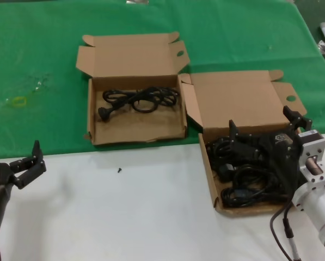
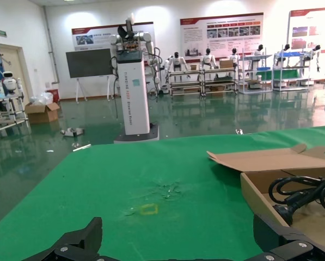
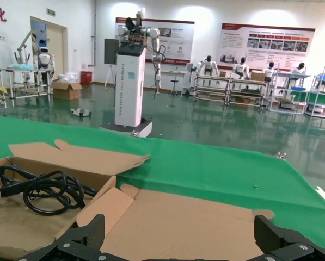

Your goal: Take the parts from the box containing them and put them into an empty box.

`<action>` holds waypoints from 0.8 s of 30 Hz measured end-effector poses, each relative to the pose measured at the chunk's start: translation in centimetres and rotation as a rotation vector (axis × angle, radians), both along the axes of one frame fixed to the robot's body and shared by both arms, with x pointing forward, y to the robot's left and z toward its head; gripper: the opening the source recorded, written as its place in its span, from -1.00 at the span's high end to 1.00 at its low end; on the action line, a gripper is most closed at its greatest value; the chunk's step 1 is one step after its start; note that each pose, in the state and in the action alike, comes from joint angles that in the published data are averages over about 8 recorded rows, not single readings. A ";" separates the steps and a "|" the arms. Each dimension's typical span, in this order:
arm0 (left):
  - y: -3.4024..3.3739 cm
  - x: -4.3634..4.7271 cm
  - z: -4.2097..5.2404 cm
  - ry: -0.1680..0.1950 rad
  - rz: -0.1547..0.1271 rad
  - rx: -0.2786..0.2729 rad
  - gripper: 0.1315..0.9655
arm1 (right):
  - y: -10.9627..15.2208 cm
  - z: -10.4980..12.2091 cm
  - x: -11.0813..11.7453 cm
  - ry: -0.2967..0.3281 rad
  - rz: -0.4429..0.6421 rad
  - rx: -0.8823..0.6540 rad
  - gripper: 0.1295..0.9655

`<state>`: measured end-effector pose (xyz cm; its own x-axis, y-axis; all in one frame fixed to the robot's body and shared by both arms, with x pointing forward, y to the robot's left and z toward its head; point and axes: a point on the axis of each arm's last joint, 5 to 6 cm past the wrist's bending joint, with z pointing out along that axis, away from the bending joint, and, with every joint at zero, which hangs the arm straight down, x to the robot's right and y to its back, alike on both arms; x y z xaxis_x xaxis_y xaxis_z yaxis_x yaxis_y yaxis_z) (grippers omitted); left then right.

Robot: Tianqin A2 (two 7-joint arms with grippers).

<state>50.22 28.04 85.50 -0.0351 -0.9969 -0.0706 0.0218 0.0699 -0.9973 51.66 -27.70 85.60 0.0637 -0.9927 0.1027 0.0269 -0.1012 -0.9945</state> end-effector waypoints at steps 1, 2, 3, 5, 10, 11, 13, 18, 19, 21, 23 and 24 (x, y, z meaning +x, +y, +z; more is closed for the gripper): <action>0.00 0.00 0.00 0.000 0.000 0.000 -1.00 | 0.0 0.0 0.0 0.000 0.000 0.000 -1.00; 0.00 0.00 0.00 0.000 0.000 0.000 -1.00 | 0.0 0.0 0.0 0.000 0.000 0.000 -1.00; 0.00 0.00 0.00 0.000 0.000 0.000 -1.00 | 0.0 0.0 0.0 0.000 0.000 0.000 -1.00; 0.00 0.00 0.00 0.000 0.000 0.000 -1.00 | 0.0 0.0 0.0 0.000 0.000 0.000 -1.00; 0.00 0.00 0.00 0.000 0.000 0.000 -1.00 | 0.0 0.0 0.0 0.000 0.000 0.000 -1.00; 0.00 0.00 0.00 0.000 0.000 0.000 -1.00 | 0.0 0.0 0.0 0.000 0.000 0.000 -1.00; 0.00 0.00 0.00 0.000 0.000 0.000 -1.00 | 0.0 0.0 0.0 0.000 0.000 0.000 -1.00; 0.00 0.00 0.00 0.000 0.000 0.000 -1.00 | 0.0 0.0 0.0 0.000 0.000 0.000 -1.00; 0.00 0.00 0.00 0.000 0.000 0.000 -1.00 | 0.0 0.0 0.0 0.000 0.000 0.000 -1.00; 0.00 0.00 0.00 0.000 0.000 0.000 -1.00 | 0.0 0.0 0.0 0.000 0.000 0.000 -1.00; 0.00 0.00 0.00 0.000 0.000 0.000 -1.00 | 0.0 0.0 0.0 0.000 0.000 0.000 -1.00; 0.00 0.00 0.00 0.000 0.000 0.000 -1.00 | 0.0 0.0 0.0 0.000 0.000 0.000 -1.00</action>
<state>50.22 28.04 85.50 -0.0351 -0.9969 -0.0706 0.0218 0.0699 -0.9973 51.66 -27.70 85.60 0.0637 -0.9927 0.1027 0.0269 -0.1012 -0.9945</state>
